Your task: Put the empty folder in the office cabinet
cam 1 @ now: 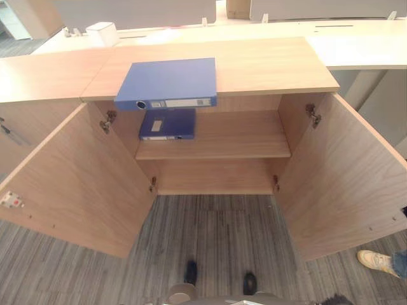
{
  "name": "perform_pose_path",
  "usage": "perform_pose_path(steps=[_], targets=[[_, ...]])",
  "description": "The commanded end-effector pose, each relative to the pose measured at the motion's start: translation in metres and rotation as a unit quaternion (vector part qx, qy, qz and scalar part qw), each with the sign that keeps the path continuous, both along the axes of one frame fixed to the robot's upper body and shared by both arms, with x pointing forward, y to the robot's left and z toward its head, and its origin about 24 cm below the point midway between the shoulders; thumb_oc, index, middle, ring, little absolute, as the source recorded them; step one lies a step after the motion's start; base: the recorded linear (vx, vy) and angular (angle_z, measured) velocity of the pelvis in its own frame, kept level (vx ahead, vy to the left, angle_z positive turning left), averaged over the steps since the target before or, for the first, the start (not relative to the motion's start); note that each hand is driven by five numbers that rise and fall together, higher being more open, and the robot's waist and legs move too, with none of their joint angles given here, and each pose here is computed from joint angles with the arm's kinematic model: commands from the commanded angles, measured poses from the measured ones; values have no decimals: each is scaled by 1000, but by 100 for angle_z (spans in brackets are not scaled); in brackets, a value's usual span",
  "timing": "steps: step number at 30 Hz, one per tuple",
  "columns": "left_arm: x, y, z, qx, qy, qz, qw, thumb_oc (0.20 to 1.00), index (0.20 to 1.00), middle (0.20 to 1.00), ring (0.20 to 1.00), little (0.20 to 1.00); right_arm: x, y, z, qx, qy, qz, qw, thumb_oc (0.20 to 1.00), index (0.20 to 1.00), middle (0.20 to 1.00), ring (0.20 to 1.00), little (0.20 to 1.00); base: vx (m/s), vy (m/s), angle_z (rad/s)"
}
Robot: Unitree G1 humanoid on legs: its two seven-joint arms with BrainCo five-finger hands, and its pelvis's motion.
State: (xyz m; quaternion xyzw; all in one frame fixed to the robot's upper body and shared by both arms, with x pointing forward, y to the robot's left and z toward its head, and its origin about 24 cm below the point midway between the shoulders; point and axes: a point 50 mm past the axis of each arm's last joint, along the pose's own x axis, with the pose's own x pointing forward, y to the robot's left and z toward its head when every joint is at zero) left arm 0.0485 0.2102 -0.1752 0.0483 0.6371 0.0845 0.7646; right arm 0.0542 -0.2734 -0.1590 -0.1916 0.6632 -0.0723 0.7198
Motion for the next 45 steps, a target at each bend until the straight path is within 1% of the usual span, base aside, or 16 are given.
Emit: perform_pose_path(steps=[1,12,14,17,21,26,28,31,32,33,35,37,38,41,43,45], targets=[[-7,26,5,42,1,-16,999,1000,1000,1000,1000,1000,-1,-1,0,-1,9,0,1000,1000,1000,1000,1000,1000,112,186,-40],[15,39,11,54,-42,-5,998,1000,1000,1000,1000,1000,8,4,0,4,-9,-5,1000,1000,1000,1000,1000,1000,104,133,-13],[19,41,13,63,-38,-32,997,1000,1000,1000,1000,1000,5,-2,1,-9,-4,0,1000,1000,1000,1000,1000,1000,141,-76,18],[11,37,10,52,-38,2,998,1000,1000,1000,1000,1000,-4,7,-3,5,12,4,1000,1000,1000,1000,1000,1000,136,-94,60],[7,34,9,47,-32,6,998,1000,1000,1000,1000,1000,-4,7,-3,5,7,6,1000,1000,1000,1000,1000,1000,65,-71,-6],[6,32,8,38,-43,37,998,1000,1000,1000,1000,1000,9,11,-2,10,-24,9,1000,1000,1000,1000,1000,1000,62,-90,-4],[16,31,10,29,-77,94,992,1000,1000,1000,1000,1000,15,13,-2,11,-40,12,999,1000,1000,1000,1000,1000,33,-62,-5],[26,31,13,25,-108,131,985,1000,1000,1000,1000,1000,18,15,-2,14,-45,18,999,1000,1000,1000,1000,1000,18,-42,-3],[47,32,20,15,-170,179,969,1000,1000,1000,1000,1000,20,15,-1,12,-50,25,998,1000,1000,1000,1000,1000,0,0,0],[46,32,20,15,-170,180,969,1000,1000,1000,1000,1000,20,15,-1,12,-50,25,998,1000,1000,1000,1000,1000,38,-33,-3],[87,34,47,-6,-305,234,923,1000,1000,1000,1000,1000,21,15,0,6,-60,31,998,1000,1000,1000,1000,1000,0,0,0],[101,36,66,-10,-371,258,892,1000,1000,1000,1000,1000,20,16,-1,1,-62,34,998,1000,1000,1000,1000,1000,16,-14,5],[101,36,66,-10,-371,258,892,1000,1000,1000,1000,1000,20,16,-1,1,-62,34,998,1000,1000,1000,1000,1000,0,0,0],[123,47,106,24,-471,256,844,1000,1000,1000,1000,1000,14,17,-2,-5,-59,27,998,1000,1000,1000,1000,1000,23,-22,-7],[125,50,116,41,-490,244,836,1000,1000,1000,1000,1000,10,18,-3,-4,-54,24,998,1000,1000,1000,1000,1000,10,-12,-4],[130,61,144,102,-535,197,815,1000,1000,1000,1000,1000,2,19,-4,-3,-44,14,999,1000,1000,1000,1000,1000,0,0,0]])
